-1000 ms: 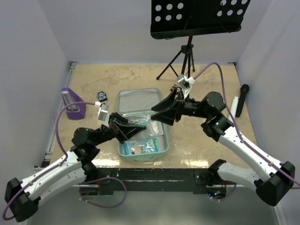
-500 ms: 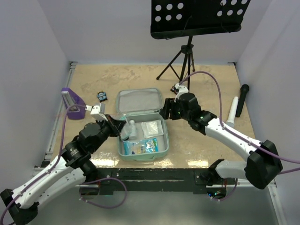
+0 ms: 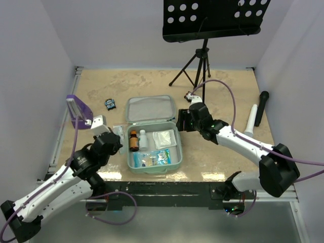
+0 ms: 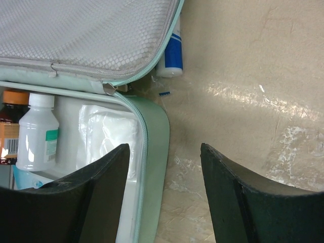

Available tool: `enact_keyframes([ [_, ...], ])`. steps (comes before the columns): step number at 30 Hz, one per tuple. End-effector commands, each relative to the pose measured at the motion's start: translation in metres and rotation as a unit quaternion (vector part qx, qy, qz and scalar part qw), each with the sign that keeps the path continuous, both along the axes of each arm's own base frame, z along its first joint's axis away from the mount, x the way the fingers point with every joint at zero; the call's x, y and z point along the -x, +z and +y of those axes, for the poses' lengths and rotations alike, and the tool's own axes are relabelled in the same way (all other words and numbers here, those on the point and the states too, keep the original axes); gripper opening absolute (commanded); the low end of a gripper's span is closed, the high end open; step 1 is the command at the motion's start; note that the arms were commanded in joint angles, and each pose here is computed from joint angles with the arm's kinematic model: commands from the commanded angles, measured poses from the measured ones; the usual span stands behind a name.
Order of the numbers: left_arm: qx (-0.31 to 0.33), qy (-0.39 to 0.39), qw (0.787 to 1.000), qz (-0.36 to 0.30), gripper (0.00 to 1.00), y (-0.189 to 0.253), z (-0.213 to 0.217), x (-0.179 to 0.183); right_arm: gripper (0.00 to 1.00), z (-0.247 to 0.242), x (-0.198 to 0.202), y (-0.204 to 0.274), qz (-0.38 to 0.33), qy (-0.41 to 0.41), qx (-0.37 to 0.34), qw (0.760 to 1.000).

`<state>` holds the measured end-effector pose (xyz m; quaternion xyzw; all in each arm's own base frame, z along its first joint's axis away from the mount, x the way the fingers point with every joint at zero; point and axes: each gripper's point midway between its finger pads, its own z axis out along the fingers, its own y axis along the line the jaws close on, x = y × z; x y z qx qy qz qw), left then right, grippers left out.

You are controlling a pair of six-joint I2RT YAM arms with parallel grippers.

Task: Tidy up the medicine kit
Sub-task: Place the medical item at the center of the board.

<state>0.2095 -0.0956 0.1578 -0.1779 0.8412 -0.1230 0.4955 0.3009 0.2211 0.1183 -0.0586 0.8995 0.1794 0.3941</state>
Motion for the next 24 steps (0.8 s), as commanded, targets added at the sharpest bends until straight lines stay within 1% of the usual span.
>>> enact_keyframes([
  [1, -0.023, 0.045, 0.999, 0.005, 0.07, 0.003, 0.014, -0.005, 0.62, -0.001, -0.003, 0.006, -0.017, -0.002, -0.003, 1.000],
  [3, -0.041, 0.051, 0.998, 0.015, 0.10, -0.002, 0.014, -0.009, 0.62, 0.000, -0.002, 0.007, -0.019, 0.000, -0.005, 1.000],
  [10, -0.107, 0.063, 0.991, 0.055, 0.09, -0.015, 0.025, -0.028, 0.62, 0.002, 0.001, 0.012, -0.024, 0.010, -0.017, 1.000],
  [14, -0.120, 0.067, 0.987, 0.087, 0.08, -0.030, 0.041, -0.046, 0.62, 0.004, 0.003, 0.014, -0.027, 0.016, -0.022, 0.999],
  [16, -0.114, 0.062, 0.986, 0.104, 0.11, -0.038, 0.043, -0.054, 0.62, 0.004, 0.003, 0.011, -0.025, 0.018, -0.020, 0.999],
  [18, -0.104, 0.053, 0.988, 0.105, 0.21, -0.040, 0.038, -0.061, 0.63, 0.004, 0.003, 0.008, -0.023, 0.018, -0.018, 0.999],
  [19, -0.096, 0.043, 0.989, 0.103, 0.29, -0.040, 0.033, -0.064, 0.63, 0.004, 0.002, 0.007, -0.024, 0.019, -0.017, 0.999],
  [20, -0.090, 0.037, 0.990, 0.100, 0.40, -0.039, 0.029, -0.067, 0.64, 0.005, 0.003, 0.005, -0.021, 0.020, -0.016, 0.999],
  [21, -0.082, 0.029, 0.991, 0.097, 0.49, -0.038, 0.024, -0.069, 0.64, 0.005, 0.002, 0.003, -0.020, 0.020, -0.013, 1.000],
  [22, -0.075, 0.024, 0.992, 0.095, 0.54, -0.037, 0.021, -0.071, 0.65, 0.005, 0.001, 0.001, -0.017, 0.019, -0.010, 1.000],
  [24, -0.065, 0.018, 0.993, 0.093, 0.60, -0.035, 0.016, -0.073, 0.65, 0.004, -0.002, -0.006, -0.009, 0.015, 0.000, 1.000],
])
